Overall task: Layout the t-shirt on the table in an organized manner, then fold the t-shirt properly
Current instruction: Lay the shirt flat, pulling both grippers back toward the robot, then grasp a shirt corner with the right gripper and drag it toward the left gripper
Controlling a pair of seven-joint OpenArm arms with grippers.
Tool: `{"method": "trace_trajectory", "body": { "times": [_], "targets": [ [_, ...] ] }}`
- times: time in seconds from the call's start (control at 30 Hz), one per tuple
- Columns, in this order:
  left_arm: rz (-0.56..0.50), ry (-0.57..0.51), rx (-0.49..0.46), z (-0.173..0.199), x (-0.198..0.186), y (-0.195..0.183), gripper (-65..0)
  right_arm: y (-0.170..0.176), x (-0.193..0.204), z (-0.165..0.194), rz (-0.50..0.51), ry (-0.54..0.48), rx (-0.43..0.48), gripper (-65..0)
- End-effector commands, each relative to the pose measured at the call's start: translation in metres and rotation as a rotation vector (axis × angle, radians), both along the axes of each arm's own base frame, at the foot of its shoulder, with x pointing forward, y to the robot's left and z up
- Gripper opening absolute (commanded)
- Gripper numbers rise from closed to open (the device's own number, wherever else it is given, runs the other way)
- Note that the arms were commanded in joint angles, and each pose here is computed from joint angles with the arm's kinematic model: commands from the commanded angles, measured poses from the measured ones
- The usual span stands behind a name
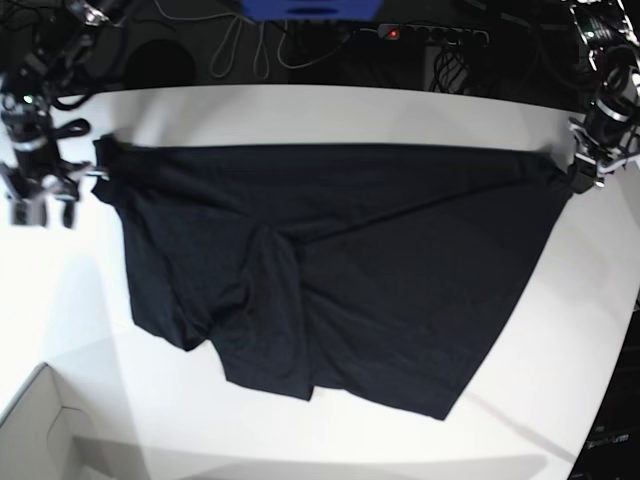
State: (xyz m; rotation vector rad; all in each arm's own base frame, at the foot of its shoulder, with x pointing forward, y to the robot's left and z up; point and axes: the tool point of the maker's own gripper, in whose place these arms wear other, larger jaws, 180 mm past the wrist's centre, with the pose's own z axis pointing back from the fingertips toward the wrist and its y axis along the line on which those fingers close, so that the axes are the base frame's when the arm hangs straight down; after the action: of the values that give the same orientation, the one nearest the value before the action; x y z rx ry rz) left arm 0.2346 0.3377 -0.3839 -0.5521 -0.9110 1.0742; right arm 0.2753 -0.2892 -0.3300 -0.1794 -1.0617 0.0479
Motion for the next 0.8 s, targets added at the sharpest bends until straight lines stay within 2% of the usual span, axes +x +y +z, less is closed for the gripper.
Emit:
{"method": "trace_trajectory", "body": {
  "times": [0.0, 0.1, 0.2, 0.37, 0.57, 0.77],
  "targets": [
    [0.010, -0.041, -0.013, 0.014, 0.006, 0.005, -64.9, 0.019, 0.023, 0.020, 0.079, -0.076, -0.005, -38.6],
    [0.010, -0.039, -0.013, 0.013, 0.005, 0.005, -64.9, 0.073, 0.057, 0.025, 0.233, -0.083, 0.016, -37.8],
    [0.012, -0.036, -0.015, 0.012, 0.005, 0.005, -64.9, 0.107, 0.092, 0.021, 0.320, -0.034, 0.049, -33.6],
    [0.016, -0.035, -0.015, 0.011, 0.004, 0.006, -64.9, 0.135, 0.136, 0.002, 0.390, 0.046, 0.121, -27.4],
    [0.020, -0.035, -0.017, 0.010, 0.004, 0.006, -64.9, 0.156, 0.163, -0.015, 0.433, 0.108, 0.194, -26.5],
    [0.018, -0.034, -0.018, 0.010, 0.004, 0.006, -64.9, 0.170, 0.185, -0.019, 0.448, 0.059, 0.292, -26.5]
  ]
}}
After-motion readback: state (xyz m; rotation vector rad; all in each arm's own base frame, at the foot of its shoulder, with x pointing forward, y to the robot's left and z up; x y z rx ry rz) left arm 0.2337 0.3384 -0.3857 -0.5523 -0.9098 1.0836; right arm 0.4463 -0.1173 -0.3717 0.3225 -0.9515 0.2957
